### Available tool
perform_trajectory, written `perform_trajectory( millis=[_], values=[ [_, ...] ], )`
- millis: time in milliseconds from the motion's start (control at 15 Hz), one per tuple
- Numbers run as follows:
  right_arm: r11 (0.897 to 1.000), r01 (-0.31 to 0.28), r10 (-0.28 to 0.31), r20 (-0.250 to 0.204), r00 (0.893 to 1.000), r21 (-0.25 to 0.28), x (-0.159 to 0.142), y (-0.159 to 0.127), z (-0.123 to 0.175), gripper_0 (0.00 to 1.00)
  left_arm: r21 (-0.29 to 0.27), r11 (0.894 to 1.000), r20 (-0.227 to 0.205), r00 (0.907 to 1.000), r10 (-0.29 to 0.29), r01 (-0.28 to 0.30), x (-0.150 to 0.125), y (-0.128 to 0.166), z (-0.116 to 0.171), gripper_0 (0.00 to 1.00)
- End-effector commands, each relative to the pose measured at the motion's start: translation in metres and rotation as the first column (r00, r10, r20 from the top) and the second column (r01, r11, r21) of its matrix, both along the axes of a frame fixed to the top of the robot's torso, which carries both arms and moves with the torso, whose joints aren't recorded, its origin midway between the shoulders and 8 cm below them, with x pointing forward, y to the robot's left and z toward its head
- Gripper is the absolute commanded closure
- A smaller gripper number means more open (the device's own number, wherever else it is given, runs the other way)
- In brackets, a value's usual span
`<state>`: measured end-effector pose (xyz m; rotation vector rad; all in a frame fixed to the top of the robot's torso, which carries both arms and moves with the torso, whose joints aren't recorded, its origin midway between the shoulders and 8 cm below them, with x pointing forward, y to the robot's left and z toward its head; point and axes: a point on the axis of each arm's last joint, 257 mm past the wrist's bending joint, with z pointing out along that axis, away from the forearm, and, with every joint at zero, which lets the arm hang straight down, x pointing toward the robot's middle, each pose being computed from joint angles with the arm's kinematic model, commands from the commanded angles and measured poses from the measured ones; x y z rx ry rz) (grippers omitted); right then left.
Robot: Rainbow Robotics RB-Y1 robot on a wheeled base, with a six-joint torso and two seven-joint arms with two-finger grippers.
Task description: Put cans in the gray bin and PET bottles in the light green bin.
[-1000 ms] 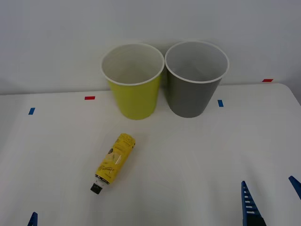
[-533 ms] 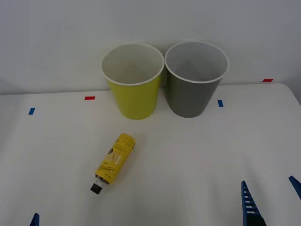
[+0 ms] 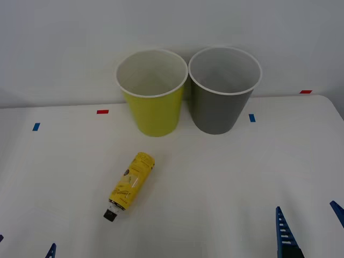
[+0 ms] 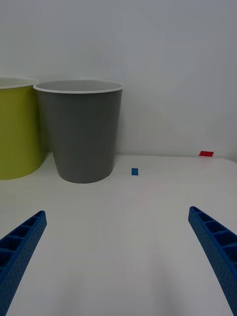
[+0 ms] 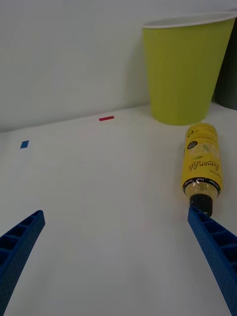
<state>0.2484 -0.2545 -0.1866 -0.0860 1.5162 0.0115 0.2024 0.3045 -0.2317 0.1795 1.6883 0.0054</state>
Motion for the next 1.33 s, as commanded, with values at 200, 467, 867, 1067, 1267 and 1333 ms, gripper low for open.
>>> perform_trajectory(
  millis=[200,467,867,1067,1267,1333],
  values=[
    [1.000,0.000,0.000,0.000,1.000,0.000,0.000,0.000,0.000,0.00,0.041,0.995,-0.042,0.9950,-0.091,0.092,0.031,-0.009,-0.008,0.00],
    [1.000,0.000,0.000,0.000,1.000,0.000,0.000,0.000,0.000,0.00,0.058,0.984,-0.118,0.9797,-0.162,0.169,0.055,-0.028,-0.008,0.00],
    [1.000,0.000,0.000,0.000,1.000,0.000,0.000,0.000,0.000,0.00,0.074,0.971,-0.240,0.9492,-0.204,0.227,0.083,-0.057,0.000,0.00],
    [1.000,0.000,0.000,0.000,1.000,0.000,0.000,0.000,0.000,0.00,0.098,0.962,-0.294,0.9312,-0.216,0.254,0.096,-0.065,0.004,0.00],
    [1.000,0.000,0.000,0.000,1.000,0.000,0.000,0.000,0.000,0.00,0.062,0.968,-0.358,0.9105,-0.207,0.245,0.112,-0.071,0.004,0.00],
    [1.000,0.000,0.000,0.000,1.000,0.000,0.000,0.000,0.000,0.00,0.047,0.968,-0.378,0.9015,-0.210,0.246,0.118,-0.076,0.003,0.00]
  ],
)
